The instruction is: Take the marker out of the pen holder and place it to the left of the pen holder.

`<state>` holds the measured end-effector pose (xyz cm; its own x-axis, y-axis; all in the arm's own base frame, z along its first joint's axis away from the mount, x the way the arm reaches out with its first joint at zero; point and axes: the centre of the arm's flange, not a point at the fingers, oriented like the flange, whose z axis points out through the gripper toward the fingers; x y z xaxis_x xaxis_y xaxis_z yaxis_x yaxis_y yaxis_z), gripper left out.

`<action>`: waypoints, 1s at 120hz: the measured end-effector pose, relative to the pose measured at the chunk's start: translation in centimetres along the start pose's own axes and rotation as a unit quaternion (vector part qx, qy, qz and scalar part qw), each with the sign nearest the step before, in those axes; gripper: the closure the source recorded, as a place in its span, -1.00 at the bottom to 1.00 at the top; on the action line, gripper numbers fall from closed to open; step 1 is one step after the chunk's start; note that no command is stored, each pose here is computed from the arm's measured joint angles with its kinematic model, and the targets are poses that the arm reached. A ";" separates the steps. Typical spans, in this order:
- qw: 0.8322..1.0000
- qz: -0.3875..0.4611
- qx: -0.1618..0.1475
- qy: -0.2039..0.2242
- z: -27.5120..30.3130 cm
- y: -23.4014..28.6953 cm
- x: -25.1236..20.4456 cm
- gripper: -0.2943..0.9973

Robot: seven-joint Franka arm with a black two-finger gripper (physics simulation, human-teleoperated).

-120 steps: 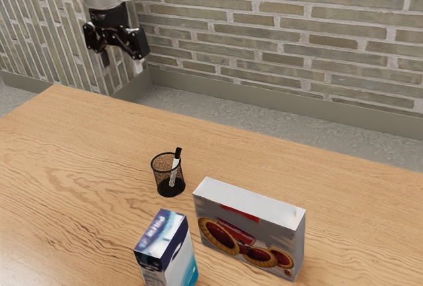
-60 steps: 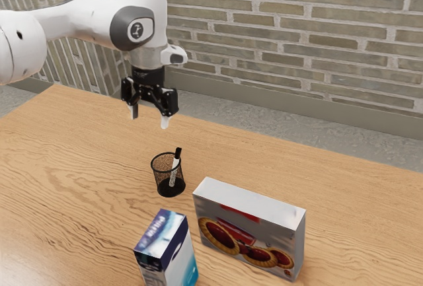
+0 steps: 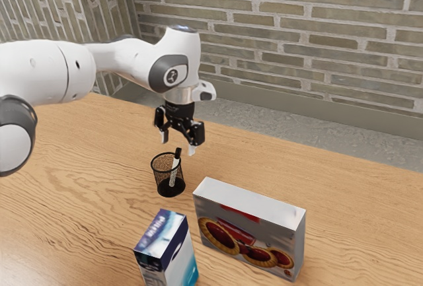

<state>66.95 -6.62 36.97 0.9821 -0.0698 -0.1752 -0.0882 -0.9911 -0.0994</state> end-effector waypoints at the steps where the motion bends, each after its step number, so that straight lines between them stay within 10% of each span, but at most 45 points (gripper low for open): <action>1: 1.000 0.001 0.000 0.001 0.0 0.0 0.0 -0.54; 83: 0.999 0.028 0.006 -0.020 3.6 0.7 0.1 -0.43; 120: 0.999 0.025 0.005 -0.019 3.3 0.5 0.9 0.06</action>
<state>67.23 -6.78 33.51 0.9692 -0.1146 -0.2181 -0.1388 -0.9853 -0.0993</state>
